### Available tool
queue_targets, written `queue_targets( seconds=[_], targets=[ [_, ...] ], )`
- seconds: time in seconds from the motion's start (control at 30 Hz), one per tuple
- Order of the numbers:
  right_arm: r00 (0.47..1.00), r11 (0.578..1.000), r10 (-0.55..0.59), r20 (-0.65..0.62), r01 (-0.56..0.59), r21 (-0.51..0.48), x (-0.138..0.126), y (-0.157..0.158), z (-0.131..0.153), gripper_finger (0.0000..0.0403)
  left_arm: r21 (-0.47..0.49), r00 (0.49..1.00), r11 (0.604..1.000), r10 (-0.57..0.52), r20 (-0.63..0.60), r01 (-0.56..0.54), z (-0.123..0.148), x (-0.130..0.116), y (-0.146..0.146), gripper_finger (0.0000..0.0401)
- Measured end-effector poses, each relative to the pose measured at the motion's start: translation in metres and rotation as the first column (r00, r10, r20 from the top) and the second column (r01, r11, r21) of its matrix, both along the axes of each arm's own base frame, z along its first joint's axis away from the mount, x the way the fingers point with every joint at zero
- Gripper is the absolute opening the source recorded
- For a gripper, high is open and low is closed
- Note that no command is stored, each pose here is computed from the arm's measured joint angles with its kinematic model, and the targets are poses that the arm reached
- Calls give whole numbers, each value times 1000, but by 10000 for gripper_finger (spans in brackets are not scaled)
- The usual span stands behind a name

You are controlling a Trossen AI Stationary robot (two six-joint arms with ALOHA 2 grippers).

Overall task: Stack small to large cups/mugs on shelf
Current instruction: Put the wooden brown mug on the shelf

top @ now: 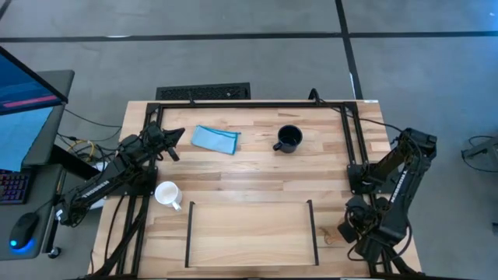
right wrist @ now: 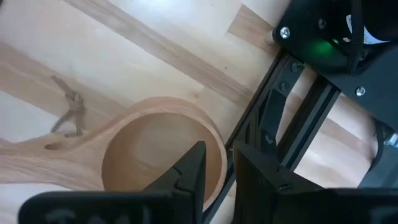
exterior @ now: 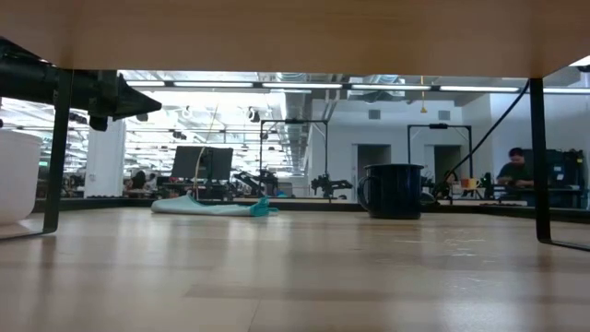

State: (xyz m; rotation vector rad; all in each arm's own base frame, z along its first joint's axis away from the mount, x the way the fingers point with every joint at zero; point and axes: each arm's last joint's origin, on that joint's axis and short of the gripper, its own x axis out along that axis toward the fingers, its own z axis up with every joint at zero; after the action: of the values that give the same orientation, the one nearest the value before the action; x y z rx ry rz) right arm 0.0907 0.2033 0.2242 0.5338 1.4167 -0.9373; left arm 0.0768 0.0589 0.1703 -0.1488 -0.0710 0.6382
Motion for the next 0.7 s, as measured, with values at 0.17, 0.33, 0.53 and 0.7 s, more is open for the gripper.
queue_targets(
  seconds=[0.17,0.33,0.53,0.7],
  targets=[
    [1000,1000,29,-6,-29,6,1,0,0,103,0,1000,1000,0,0,0,0,0,0,0],
    [999,999,39,-7,-38,10,1,0,0,103,0,1000,1000,0,0,0,0,0,0,0],
    [999,999,37,-1,-37,23,1,2,0,103,0,1000,1000,0,0,0,0,0,0,0],
    [1000,999,5,13,-5,35,2,3,-1,103,0,1000,1000,0,0,0,0,0,0,0]
  ],
)
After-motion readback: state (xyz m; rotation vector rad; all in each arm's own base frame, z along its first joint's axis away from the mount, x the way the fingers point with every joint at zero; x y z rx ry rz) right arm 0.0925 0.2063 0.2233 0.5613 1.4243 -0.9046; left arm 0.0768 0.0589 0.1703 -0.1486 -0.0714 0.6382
